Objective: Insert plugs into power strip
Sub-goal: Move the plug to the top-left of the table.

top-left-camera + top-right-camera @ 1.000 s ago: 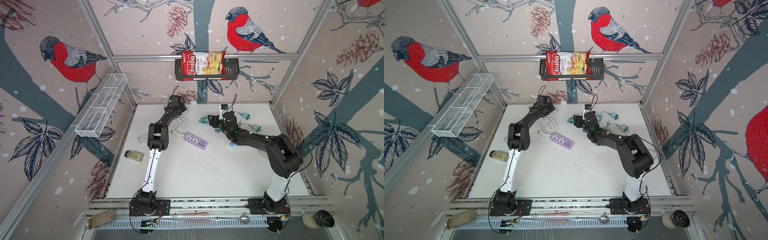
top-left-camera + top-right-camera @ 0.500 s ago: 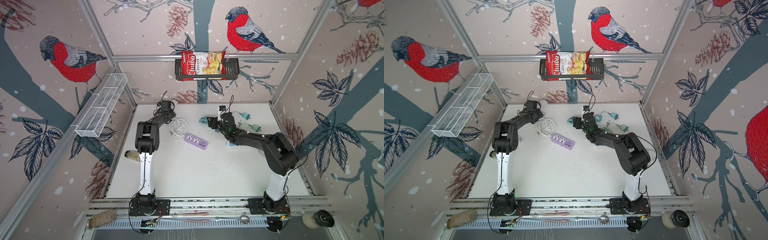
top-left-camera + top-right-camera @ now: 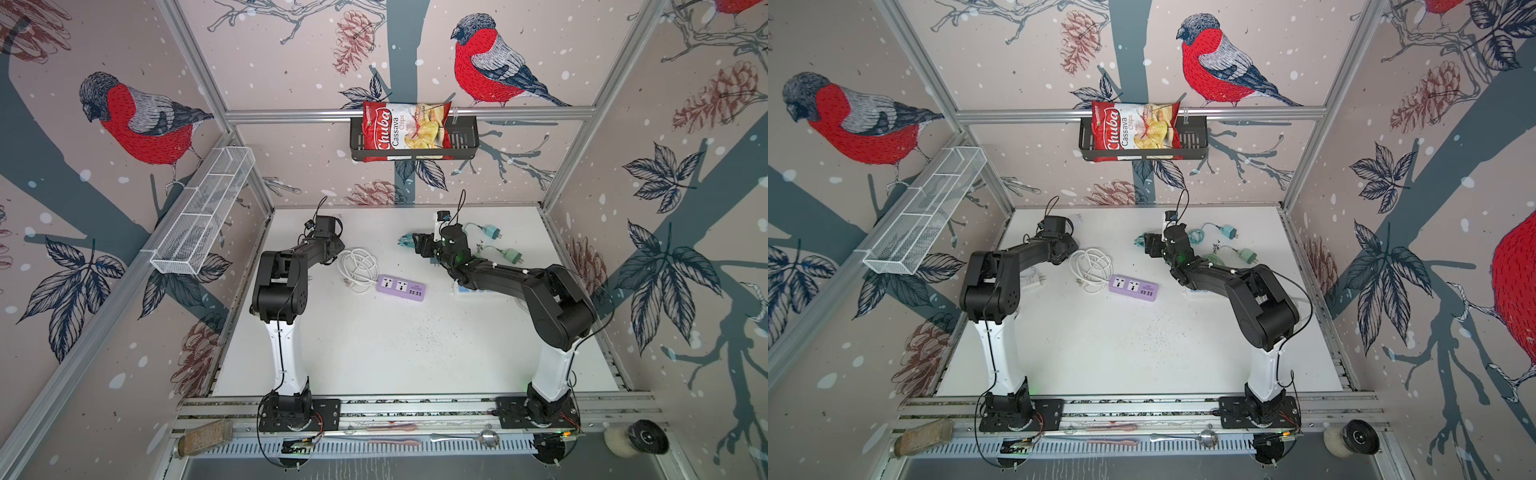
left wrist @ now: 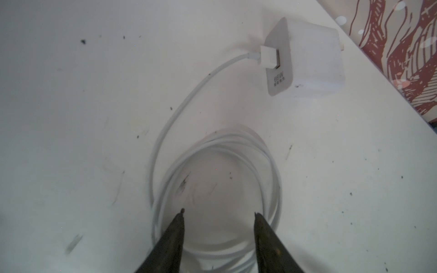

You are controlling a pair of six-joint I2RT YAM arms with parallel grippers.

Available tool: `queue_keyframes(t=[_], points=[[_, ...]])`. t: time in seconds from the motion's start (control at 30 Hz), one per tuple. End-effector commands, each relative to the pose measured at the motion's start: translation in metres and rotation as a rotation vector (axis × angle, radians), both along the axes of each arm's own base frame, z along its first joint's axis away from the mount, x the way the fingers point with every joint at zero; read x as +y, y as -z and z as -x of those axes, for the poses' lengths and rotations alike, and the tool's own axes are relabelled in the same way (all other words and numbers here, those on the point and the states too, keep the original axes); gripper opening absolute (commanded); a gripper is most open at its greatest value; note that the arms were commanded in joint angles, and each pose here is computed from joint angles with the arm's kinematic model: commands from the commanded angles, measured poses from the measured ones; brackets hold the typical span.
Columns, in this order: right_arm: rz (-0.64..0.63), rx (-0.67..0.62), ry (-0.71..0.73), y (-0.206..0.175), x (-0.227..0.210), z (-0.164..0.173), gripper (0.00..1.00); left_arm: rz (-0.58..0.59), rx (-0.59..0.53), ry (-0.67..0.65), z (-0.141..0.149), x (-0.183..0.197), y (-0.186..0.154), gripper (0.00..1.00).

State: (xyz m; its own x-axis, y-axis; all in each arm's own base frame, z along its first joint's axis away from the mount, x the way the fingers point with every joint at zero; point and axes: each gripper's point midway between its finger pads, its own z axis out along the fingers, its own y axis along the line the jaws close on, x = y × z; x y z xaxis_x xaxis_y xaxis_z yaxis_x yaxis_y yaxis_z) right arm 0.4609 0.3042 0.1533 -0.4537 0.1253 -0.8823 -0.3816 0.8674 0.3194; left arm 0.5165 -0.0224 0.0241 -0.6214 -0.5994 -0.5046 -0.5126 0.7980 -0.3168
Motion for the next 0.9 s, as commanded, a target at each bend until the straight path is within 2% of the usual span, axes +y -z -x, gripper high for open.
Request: queue_keyframes(t=[0.0,0.1,0.27,0.43,0.63,0.73,0.87], points=[[-0.006,-0.01,-0.003,-0.005,0.003,-0.001,0.75,0.022,0.226,-0.008,0.06,0.0,0.032,0.5],[0.004,0.006,-0.019,0.0,0.006,0.0,0.77,0.026,0.205,-0.01,0.066,-0.002,0.023,0.54],[0.075,0.058,-0.066,0.012,0.012,0.001,0.81,-0.034,0.11,0.029,0.042,-0.004,-0.021,0.63],[0.187,0.159,-0.158,0.032,0.018,0.012,0.83,-0.121,0.106,0.037,0.025,0.006,-0.051,0.69],[0.233,0.208,-0.203,0.042,0.02,0.036,0.85,-0.196,0.094,0.047,0.01,0.014,-0.064,0.72],[0.25,0.211,-0.212,0.039,0.02,0.046,0.85,-0.251,0.089,0.058,-0.009,0.019,-0.072,0.73],[0.241,0.208,-0.209,0.029,0.015,0.058,0.85,-0.331,0.146,0.099,-0.034,0.025,-0.066,0.73]])
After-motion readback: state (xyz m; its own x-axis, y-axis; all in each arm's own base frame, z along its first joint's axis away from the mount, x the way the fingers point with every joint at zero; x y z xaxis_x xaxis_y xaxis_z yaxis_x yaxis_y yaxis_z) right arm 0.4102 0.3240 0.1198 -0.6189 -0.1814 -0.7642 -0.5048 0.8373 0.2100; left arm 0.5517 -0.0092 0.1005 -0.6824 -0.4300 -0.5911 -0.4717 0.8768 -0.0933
